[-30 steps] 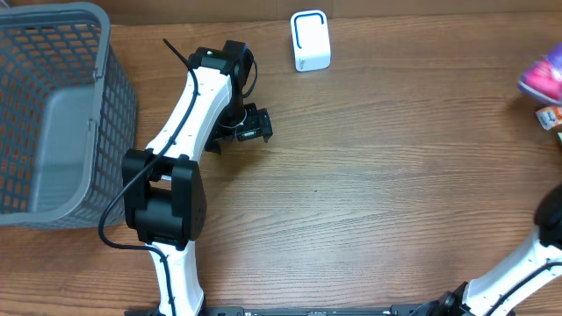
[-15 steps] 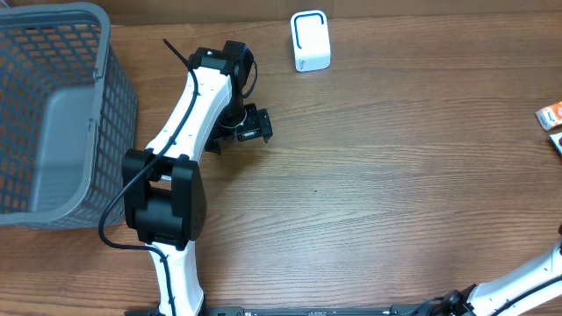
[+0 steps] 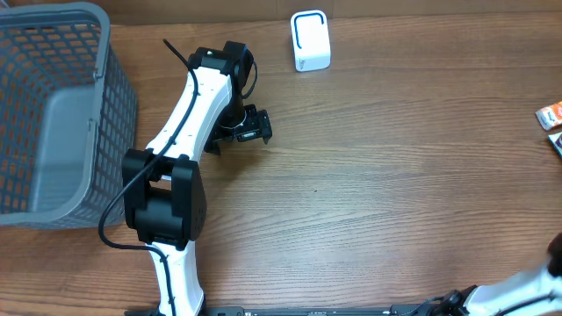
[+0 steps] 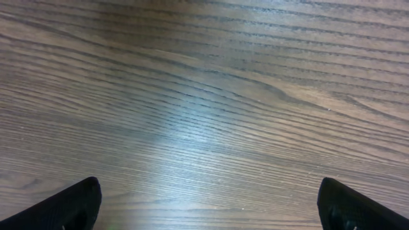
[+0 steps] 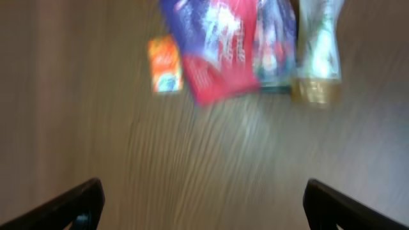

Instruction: Scan the item barcode

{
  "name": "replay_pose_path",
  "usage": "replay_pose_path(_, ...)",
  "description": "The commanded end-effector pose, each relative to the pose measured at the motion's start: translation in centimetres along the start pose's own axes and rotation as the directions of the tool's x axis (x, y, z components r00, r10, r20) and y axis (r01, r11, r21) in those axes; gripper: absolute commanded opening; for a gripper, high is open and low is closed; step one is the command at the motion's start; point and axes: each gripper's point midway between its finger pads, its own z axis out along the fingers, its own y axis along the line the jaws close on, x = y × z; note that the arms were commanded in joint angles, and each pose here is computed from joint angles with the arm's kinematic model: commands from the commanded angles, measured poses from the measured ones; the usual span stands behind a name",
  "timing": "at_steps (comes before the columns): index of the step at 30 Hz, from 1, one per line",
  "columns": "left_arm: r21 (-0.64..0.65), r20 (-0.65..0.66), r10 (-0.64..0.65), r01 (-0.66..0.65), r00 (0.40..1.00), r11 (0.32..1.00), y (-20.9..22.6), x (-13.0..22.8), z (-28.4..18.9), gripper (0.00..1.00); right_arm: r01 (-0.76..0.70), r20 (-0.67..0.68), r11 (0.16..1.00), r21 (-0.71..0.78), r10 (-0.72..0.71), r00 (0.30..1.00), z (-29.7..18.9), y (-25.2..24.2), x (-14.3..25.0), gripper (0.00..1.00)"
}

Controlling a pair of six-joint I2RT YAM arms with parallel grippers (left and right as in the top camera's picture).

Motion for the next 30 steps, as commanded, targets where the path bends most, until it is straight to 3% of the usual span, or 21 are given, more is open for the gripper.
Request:
replay_pose_path(1,0.004,-0.013,0.001,-0.001,1.000,1.000,-0.3,0.2,0.4,1.00,0.126,0.050,0.985,-0.117,-0.121,0.991,-8.3,1.7,3.8,1.00)
replay_pose_path(10,0.045,0.066,0.006,-0.009,0.998,0.999,-1.4,-1.7,0.4,1.00,0.302,0.021,0.941,-0.154,-0.302,0.953,-14.9,1.2,13.6,1.00)
replay_pose_path(20,0.084,0.139,0.007,-0.019,0.990,0.996,-2.3,-3.5,0.1,1.00,0.389,-0.120,0.877,-0.282,-0.434,0.893,-16.1,2.1,22.1,1.00)
replay_pose_path(30,0.086,0.142,0.007,-0.019,0.990,0.996,-2.4,-3.6,0.1,1.00,0.394,-0.156,0.864,-0.314,-0.457,0.876,-15.8,3.0,23.0,1.00)
